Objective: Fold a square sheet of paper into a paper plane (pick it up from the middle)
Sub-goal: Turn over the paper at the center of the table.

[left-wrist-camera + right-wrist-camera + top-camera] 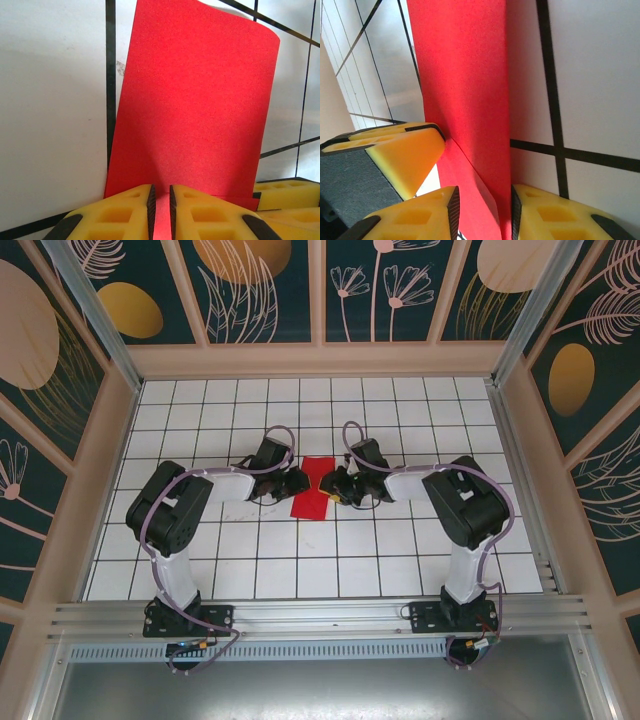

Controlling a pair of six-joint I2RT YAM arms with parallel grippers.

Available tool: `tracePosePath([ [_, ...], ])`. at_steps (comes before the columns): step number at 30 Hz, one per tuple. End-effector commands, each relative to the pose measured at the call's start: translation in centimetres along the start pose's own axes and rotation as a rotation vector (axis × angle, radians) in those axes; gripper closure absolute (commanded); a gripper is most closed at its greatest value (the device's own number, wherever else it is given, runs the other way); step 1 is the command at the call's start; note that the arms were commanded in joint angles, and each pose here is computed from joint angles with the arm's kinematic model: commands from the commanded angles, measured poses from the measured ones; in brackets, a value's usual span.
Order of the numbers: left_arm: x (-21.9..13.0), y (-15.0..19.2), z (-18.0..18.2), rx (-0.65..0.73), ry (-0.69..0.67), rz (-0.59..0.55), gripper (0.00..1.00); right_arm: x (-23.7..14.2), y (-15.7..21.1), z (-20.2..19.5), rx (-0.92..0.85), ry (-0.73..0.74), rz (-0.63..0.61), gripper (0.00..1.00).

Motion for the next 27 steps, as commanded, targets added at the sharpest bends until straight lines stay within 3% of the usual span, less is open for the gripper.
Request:
tracePosePath([
  [1,0.4,0.6,1.0,-0.020,-0.047,0.030,0.80,0.8,0.3,-0.1,-0.016,-0.039,0.023,0.69],
  [7,-0.8,0.0,-0.2,-0.023,0.015,-0.009,0.78,-0.2,0.3,0.6,-0.071,-0.053,0.000,0.85],
  [12,-5.7,-1.2,-2.4,-0.022,0.045,-0.184,0.66,-3.2,0.0,2.7,-0.164,-0.023,-0.057,0.93],
  [15,-8.6,-1.1,-2.8,-0.030,0.013,-0.284,0.62,-5.6,0.1,4.0,-0.226,0.083,-0.102,0.96],
  [17,-10.3,-0.8,-2.6,-0.035,-0.020,-0.349,0.61,-7.5,0.1,4.4,-0.242,0.231,-0.146,0.96],
  [24,-14.7,1.2,0.1,-0.130,-0.186,-0.529,0.56,-12.6,1.5,5.1,-0.333,1.047,-0.347,0.96],
  [27,-15.8,1.8,1.2,-0.181,-0.225,-0.584,0.55,-11.9,2.5,5.9,-0.387,1.200,-0.353,0.93],
])
Point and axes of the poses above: each hand's point on the last joint's axis, 136 mm out from that joint toward the fingers, its own x axis out along the fingers, its own z axis along the line the jaws close on, y = z × x, the point moved 10 cm from there along -x, back along the fingers, and after that the axes turned 6 degrees about x, right-handed, at the moved point
